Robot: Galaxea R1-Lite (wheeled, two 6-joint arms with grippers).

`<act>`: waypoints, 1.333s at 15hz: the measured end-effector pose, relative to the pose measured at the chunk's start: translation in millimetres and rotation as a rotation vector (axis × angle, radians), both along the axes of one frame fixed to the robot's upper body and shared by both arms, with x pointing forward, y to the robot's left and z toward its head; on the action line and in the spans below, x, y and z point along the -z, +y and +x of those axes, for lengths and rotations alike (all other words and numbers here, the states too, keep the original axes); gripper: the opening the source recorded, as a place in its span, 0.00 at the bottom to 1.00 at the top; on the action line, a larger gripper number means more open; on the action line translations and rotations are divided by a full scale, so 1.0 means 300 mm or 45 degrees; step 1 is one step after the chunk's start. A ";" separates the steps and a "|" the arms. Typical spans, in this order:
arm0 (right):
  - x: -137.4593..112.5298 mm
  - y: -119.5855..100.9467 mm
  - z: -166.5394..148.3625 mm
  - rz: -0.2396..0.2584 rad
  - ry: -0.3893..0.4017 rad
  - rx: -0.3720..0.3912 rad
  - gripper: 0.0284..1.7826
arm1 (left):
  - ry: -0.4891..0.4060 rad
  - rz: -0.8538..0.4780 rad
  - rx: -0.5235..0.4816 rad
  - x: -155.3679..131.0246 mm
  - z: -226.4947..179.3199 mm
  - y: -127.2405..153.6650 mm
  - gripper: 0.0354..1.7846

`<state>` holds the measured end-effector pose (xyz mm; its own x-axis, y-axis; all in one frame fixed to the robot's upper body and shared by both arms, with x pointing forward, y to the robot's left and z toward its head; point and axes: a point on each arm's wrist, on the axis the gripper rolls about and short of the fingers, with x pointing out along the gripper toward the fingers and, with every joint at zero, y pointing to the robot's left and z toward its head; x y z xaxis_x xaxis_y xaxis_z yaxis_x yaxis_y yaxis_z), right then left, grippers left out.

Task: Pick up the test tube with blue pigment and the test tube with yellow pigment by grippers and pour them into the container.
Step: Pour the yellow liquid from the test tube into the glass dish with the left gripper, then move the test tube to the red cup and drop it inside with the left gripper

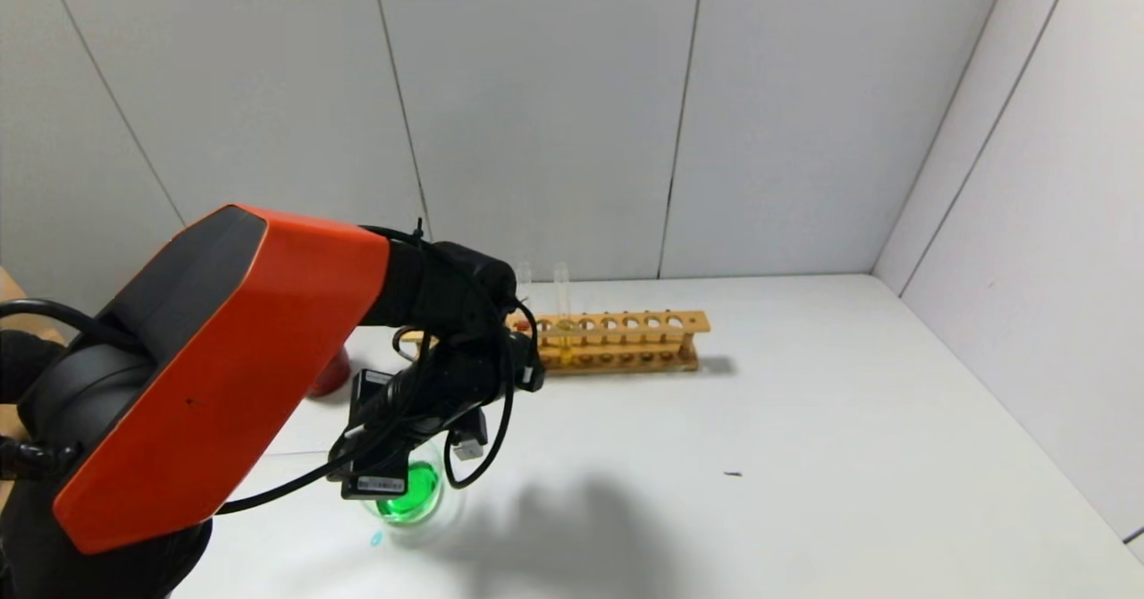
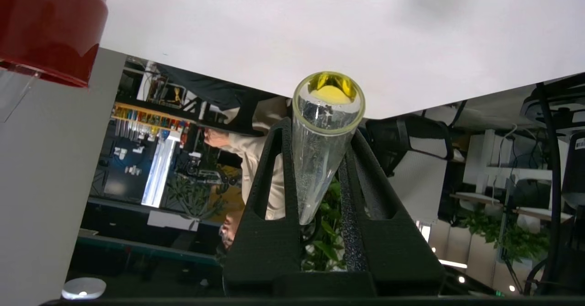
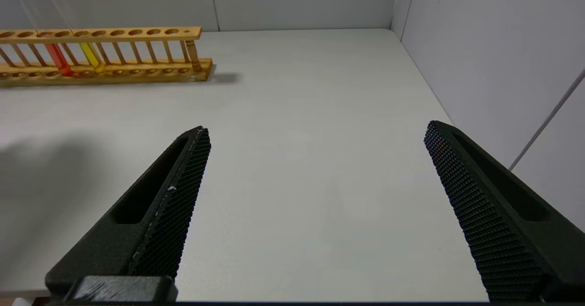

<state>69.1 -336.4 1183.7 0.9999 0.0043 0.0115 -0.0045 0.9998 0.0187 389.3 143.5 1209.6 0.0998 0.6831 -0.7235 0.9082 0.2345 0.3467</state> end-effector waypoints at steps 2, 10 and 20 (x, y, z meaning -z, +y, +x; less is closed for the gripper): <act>0.000 0.000 0.000 -0.001 0.000 0.000 0.96 | -0.046 -0.043 -0.006 -0.036 -0.002 -0.001 0.15; 0.000 0.000 0.000 0.000 0.000 -0.001 0.96 | -0.438 -0.280 -0.337 -0.142 -0.034 -0.003 0.15; 0.000 0.000 0.000 0.001 0.001 -0.001 0.96 | -1.115 -0.732 -0.697 -0.156 -0.063 -0.022 0.15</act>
<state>69.1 -336.4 1183.6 0.9999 0.0047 0.0111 -0.0049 0.9998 0.0191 370.3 137.0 1256.5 0.5099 0.3852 -0.7692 0.1438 0.8434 0.5177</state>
